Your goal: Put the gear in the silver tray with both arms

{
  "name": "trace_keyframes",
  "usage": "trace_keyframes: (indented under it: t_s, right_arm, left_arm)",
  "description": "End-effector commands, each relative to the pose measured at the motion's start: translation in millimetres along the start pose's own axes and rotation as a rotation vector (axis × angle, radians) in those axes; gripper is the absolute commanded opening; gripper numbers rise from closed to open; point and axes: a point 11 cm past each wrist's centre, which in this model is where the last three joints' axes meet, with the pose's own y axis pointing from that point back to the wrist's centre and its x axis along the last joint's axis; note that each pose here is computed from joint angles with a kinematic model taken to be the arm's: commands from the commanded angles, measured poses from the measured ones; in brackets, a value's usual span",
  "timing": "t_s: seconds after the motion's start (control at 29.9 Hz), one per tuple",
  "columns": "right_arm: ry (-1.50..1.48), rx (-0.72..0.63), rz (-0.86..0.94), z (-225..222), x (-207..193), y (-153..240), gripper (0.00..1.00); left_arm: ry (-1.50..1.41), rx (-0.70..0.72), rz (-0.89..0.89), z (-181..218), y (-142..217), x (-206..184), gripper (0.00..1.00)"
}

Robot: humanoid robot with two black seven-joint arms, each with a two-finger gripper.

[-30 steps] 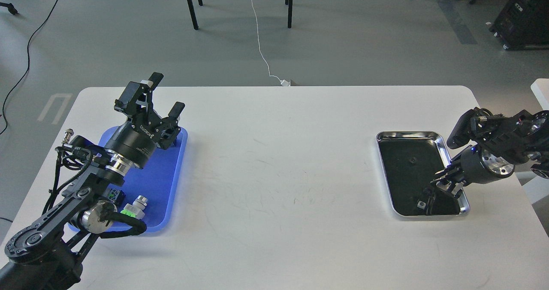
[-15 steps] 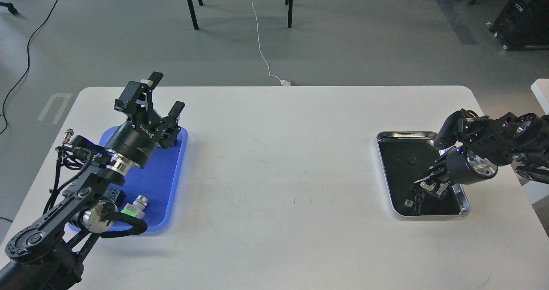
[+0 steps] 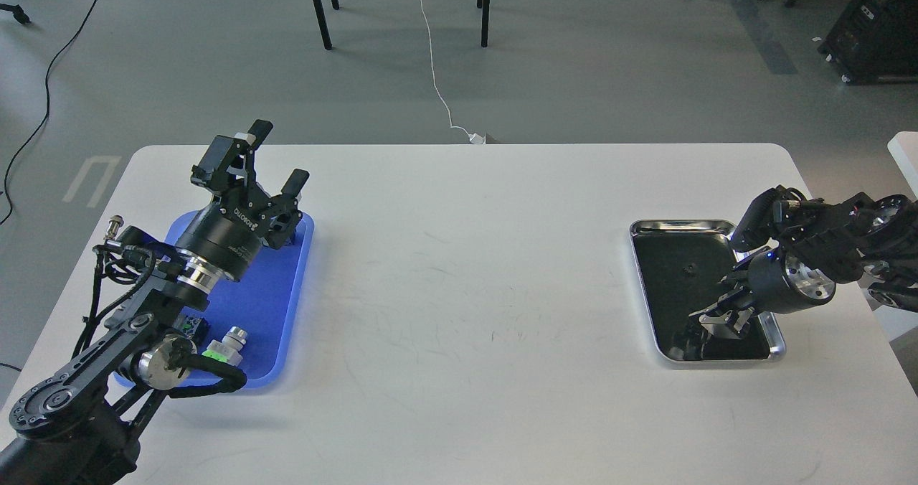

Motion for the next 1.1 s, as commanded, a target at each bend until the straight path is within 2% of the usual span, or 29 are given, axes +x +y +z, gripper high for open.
trace_keyframes:
  t_s: [0.0, 0.1, 0.23, 0.4, 0.57, 0.77, 0.9, 1.07]
  right_arm:
    - [-0.036, -0.009, 0.078, 4.1, 15.7, 7.3, 0.96]
    - [-0.134, 0.005, 0.230, 5.2, 48.0, 18.4, 0.97]
    - [-0.435, 0.127, 0.508, -5.7, 97.8, 28.7, 0.97]
    - [-0.976, 0.382, 0.896, -6.1, 144.0, 42.0, 0.97]
    - [-1.402, 0.623, 1.132, -3.7, 148.8, 37.4, 0.97]
    - [-1.752, 0.754, 1.227, -6.0, 116.9, 10.7, 0.98]
    - [-1.820, 0.761, 1.191, -17.8, 97.5, -5.5, 0.99]
    - [-1.839, 0.780, 1.158, -28.9, 92.7, -12.3, 0.99]
  left_arm:
    - [0.000, -0.001, 0.000, 0.1, 0.0, -0.1, 0.98]
    - [0.001, 0.001, -0.003, -0.3, 0.1, -0.5, 0.98]
    - [0.002, 0.000, -0.003, -0.5, -0.1, -1.0, 0.98]
    - [0.007, 0.000, -0.003, -1.7, -0.1, -2.2, 0.98]
    - [0.020, -0.005, 0.001, -4.6, -1.3, -5.9, 0.98]
    - [0.060, -0.007, 0.027, -16.4, 0.3, -15.4, 0.98]
    - [0.052, 0.005, 0.065, -22.1, 4.3, -13.4, 0.98]
    - [0.052, 0.017, 0.067, -23.6, 4.5, -12.9, 0.98]
